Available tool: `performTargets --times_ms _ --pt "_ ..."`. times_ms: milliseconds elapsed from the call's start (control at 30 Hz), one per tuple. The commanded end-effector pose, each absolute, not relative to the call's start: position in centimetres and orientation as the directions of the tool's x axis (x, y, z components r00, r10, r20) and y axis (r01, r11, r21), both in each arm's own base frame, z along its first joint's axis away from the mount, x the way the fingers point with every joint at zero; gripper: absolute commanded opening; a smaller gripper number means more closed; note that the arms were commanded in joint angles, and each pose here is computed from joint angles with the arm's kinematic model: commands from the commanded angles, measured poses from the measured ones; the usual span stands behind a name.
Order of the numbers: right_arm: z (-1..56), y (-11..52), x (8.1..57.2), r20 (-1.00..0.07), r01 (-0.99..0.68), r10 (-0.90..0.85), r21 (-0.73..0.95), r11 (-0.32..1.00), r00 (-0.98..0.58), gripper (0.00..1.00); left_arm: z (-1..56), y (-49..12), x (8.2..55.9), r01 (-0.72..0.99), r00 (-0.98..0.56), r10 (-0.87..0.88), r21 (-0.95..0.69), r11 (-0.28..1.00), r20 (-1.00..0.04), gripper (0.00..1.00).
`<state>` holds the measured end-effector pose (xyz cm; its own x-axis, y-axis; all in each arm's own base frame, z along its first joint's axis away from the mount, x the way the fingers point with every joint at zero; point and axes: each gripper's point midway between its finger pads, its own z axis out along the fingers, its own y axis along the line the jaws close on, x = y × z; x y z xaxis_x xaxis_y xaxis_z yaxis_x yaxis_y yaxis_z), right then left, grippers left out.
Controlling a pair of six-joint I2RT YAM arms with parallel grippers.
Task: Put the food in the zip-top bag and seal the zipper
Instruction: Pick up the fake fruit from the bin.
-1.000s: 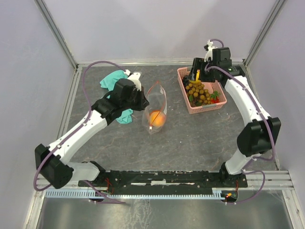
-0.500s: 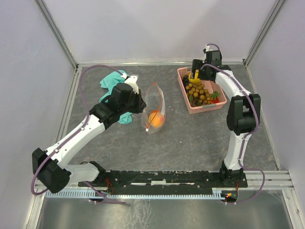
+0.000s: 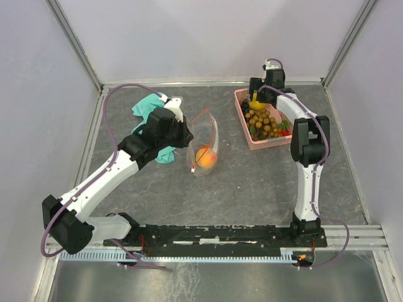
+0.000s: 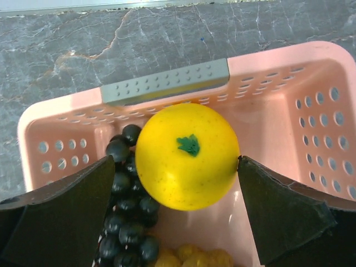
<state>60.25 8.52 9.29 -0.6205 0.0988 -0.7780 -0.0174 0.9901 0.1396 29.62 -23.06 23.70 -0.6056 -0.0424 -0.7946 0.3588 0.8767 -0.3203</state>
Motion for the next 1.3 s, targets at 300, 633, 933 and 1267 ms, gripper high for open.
performTargets --times_ms 300,633,933,1267 --pt "7.8 7.6 63.1 -0.811 -0.016 0.095 0.127 0.992 -0.577 0.89 25.9 -23.5 30.3 0.335 -0.591 -0.113 -0.371 0.866 -0.799 0.03" --pt "13.6 7.2 60.1 -0.848 -0.050 0.070 0.112 0.992 -0.525 0.79 26.3 -23.7 30.4 0.340 -0.586 -0.120 -0.378 0.861 -0.801 0.03" --pt "18.2 7.3 55.3 -0.855 -0.075 0.067 0.122 0.990 -0.514 0.79 26.9 -23.9 30.5 0.370 -0.564 -0.104 -0.363 0.855 -0.819 0.03" --pt "25.9 11.7 48.4 -0.889 -0.204 0.072 0.182 0.962 -0.453 0.78 28.7 -24.6 31.0 0.416 -0.532 -0.094 -0.357 0.836 -0.841 0.03"
